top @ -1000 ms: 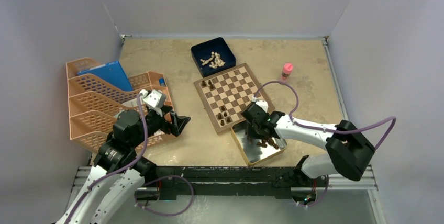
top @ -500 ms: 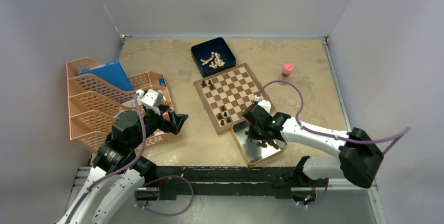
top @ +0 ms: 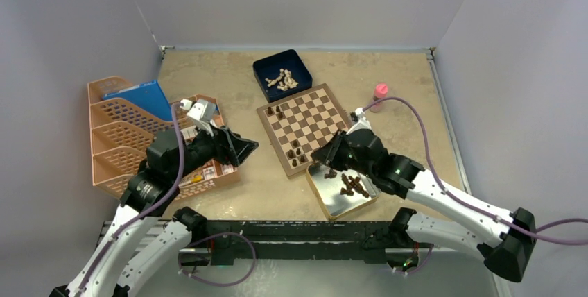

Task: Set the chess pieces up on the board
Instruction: Place the chess piece on the chessboard.

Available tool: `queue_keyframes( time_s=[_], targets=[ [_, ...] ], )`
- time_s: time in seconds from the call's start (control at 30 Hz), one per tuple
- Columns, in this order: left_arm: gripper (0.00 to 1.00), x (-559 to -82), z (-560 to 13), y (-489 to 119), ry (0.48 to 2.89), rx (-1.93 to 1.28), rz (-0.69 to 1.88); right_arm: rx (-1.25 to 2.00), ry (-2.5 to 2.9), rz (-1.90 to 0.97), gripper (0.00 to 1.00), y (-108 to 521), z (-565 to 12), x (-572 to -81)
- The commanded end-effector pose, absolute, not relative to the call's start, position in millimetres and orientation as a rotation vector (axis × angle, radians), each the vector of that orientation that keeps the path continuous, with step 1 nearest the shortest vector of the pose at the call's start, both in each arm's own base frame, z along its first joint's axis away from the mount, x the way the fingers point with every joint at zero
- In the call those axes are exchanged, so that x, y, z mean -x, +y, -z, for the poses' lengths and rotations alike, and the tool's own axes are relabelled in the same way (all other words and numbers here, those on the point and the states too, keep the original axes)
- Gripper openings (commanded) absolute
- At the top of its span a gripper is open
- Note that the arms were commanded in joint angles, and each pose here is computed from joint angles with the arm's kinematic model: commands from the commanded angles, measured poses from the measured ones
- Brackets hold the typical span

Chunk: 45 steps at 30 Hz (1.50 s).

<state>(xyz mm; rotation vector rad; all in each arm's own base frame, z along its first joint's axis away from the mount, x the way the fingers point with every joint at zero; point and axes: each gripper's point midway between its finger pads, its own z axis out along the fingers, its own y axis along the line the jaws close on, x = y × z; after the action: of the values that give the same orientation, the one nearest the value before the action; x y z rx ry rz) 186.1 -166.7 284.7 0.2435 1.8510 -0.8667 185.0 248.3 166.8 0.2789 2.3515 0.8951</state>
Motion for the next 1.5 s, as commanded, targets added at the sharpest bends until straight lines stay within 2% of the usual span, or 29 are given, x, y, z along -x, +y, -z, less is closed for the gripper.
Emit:
queue_keyframes(
  time_s=[0.0, 0.2, 0.43, 0.77, 1.0, 1.47],
  targets=[
    [0.67, -179, -348, -193, 1.734, -0.260, 1.090, -0.392, 2.011, -1.400, 0.15, 286, -274, -194],
    [0.60, -195, -354, -205, 1.718, -0.272, 1.115, -0.533, 1.790, -1.721, 0.14, 302, -328, -200],
    [0.56, -201, -365, -219, 1.605, -0.302, 1.203, -0.689, 1.663, -1.898, 0.14, 316, -344, -217],
    [0.56, -211, -355, -238, 1.606, -0.333, 1.295, -0.760, 1.581, -1.962, 0.14, 324, -355, -232],
    [0.49, -212, -353, -248, 1.609, -0.350, 1.362, -0.763, 1.563, -1.962, 0.14, 327, -357, -237],
    [0.43, -214, -341, -256, 1.669, -0.347, 1.409, -0.778, 1.541, -1.971, 0.14, 326, -358, -239]
  ],
)
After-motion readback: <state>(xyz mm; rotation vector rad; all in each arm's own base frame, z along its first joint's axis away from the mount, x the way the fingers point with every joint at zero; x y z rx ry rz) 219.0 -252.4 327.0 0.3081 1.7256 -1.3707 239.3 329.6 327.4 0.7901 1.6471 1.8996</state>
